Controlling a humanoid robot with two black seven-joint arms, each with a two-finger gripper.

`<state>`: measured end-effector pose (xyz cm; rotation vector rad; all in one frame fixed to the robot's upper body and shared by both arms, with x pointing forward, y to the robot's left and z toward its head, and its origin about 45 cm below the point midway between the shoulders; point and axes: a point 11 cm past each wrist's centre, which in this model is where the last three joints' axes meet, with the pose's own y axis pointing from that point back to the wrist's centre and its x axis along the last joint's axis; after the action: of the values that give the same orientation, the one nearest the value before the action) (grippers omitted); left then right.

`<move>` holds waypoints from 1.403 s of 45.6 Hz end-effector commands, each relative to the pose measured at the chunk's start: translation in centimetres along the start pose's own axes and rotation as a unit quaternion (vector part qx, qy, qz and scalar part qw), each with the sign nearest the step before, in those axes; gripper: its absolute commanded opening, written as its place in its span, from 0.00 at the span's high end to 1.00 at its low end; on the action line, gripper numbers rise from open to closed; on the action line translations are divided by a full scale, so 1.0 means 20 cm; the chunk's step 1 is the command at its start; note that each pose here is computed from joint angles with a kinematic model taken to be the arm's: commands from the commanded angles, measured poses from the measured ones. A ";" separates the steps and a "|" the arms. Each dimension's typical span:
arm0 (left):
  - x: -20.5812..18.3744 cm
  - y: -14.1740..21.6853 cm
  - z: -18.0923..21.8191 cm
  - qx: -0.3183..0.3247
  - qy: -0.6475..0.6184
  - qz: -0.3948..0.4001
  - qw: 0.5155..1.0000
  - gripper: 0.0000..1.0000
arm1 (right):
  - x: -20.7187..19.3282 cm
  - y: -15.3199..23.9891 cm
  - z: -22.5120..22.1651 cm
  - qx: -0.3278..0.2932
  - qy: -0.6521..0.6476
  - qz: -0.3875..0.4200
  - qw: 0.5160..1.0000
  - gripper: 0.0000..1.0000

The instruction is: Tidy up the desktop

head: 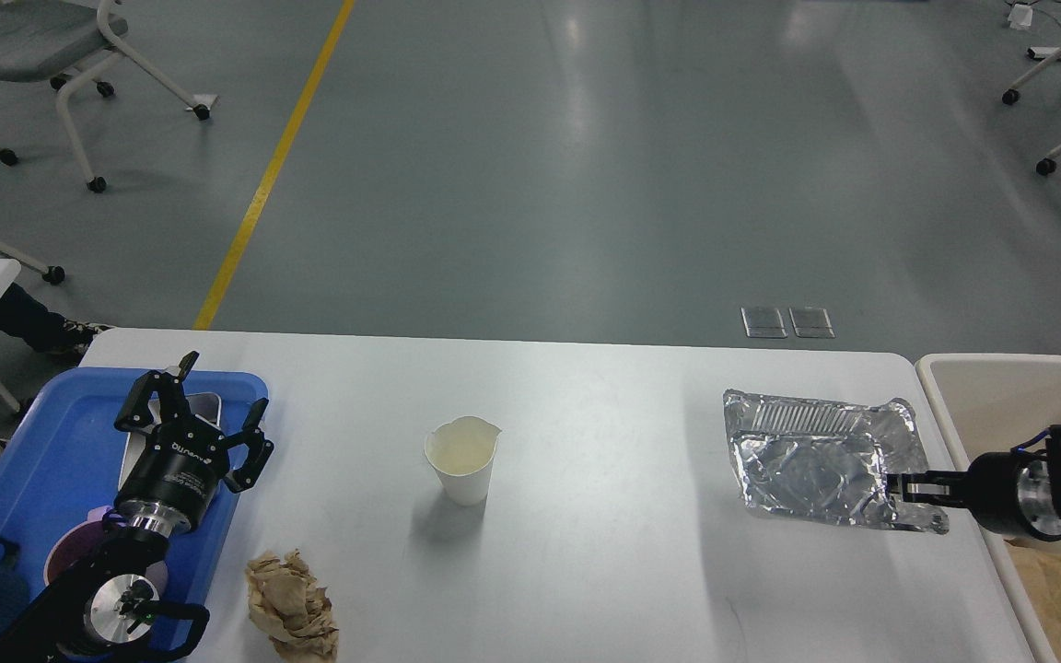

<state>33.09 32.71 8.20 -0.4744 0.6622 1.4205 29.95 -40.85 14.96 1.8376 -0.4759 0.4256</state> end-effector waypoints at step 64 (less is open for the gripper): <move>-0.31 0.11 0.17 0.063 -0.112 -0.019 0.992 0.04 | 0.36 -0.37 -0.88 0.117 0.136 -0.065 0.982 1.00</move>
<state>32.42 29.85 13.34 -0.2857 0.6026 1.3694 38.76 -23.31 18.26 1.9871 -0.1224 0.6538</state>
